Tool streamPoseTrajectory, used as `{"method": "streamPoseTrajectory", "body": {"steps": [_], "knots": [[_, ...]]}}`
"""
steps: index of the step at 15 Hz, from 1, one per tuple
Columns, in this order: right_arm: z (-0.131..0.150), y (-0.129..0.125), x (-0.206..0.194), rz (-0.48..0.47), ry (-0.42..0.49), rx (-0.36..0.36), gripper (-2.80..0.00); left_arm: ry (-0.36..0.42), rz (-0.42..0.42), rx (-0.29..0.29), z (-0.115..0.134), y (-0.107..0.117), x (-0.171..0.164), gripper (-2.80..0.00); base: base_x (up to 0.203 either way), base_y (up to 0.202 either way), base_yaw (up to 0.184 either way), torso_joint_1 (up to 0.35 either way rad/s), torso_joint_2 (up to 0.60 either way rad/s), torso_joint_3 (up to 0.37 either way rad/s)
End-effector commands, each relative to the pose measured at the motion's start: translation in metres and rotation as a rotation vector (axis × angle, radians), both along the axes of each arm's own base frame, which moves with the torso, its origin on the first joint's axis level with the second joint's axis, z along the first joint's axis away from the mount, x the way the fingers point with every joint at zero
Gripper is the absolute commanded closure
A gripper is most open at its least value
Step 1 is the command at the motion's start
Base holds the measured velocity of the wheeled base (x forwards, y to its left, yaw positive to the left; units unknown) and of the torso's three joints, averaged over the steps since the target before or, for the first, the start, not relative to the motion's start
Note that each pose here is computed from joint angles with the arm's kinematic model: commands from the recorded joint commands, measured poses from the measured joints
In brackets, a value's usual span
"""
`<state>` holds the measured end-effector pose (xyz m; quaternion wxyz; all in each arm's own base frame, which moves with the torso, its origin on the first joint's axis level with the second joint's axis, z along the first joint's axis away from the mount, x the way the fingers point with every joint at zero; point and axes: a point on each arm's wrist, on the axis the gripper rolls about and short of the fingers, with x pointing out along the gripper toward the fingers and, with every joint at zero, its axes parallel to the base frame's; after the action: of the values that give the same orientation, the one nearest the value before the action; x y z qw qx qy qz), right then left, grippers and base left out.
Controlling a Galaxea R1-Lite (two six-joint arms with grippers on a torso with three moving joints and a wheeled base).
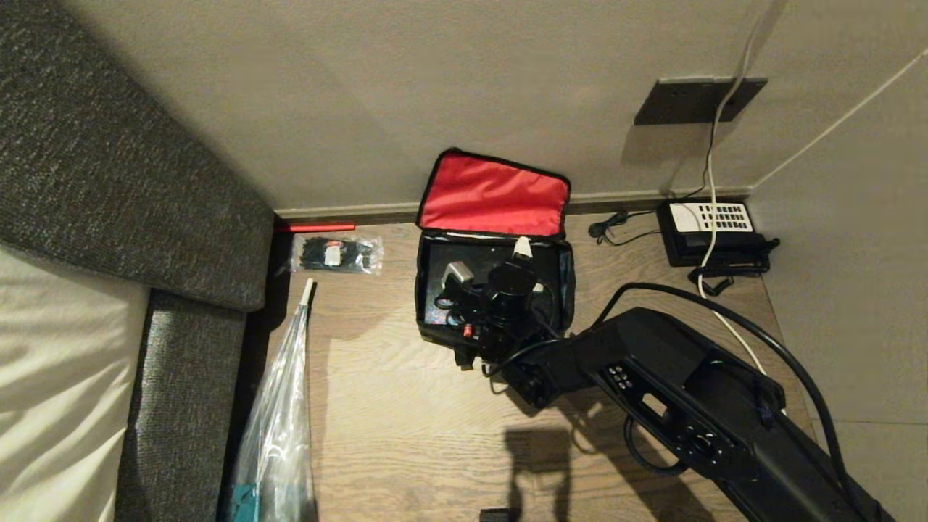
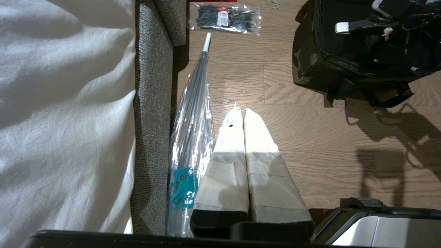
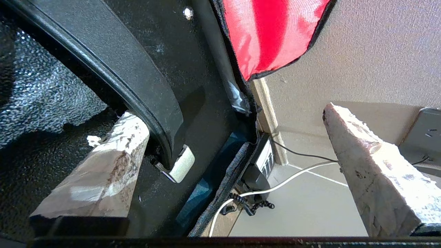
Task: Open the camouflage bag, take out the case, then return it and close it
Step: Grip the handle
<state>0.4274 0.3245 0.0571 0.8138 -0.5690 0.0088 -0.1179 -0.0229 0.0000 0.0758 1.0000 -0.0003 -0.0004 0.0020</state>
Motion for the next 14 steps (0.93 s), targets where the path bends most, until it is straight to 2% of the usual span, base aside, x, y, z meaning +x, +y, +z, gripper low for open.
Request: {"method": "streamPoseTrajectory", "body": {"steps": [1,12,14], "knots": [[0.0007,0.0001,-0.0006,-0.004,-0.004,-0.001,-2.8,-0.003,0.0,-0.003,-0.0003,0.0,-0.0002,0.0,0.0,0.0,0.0,0.0,0.0,0.0],[0.0022,0.0006,-0.0007,-0.004,-0.005,-0.008,-2.8,-0.004,-0.001,-0.001,0.0,0.0,-0.0003,0.0,0.0,0.0,0.0,0.0,0.0,0.0],[0.0009,0.0006,-0.0012,-0.004,-0.003,-0.009,-2.8,-0.004,0.001,-0.001,0.0,0.0,-0.0003,0.0,0.092,0.0,-0.003,0.001,0.0,0.002]]}}
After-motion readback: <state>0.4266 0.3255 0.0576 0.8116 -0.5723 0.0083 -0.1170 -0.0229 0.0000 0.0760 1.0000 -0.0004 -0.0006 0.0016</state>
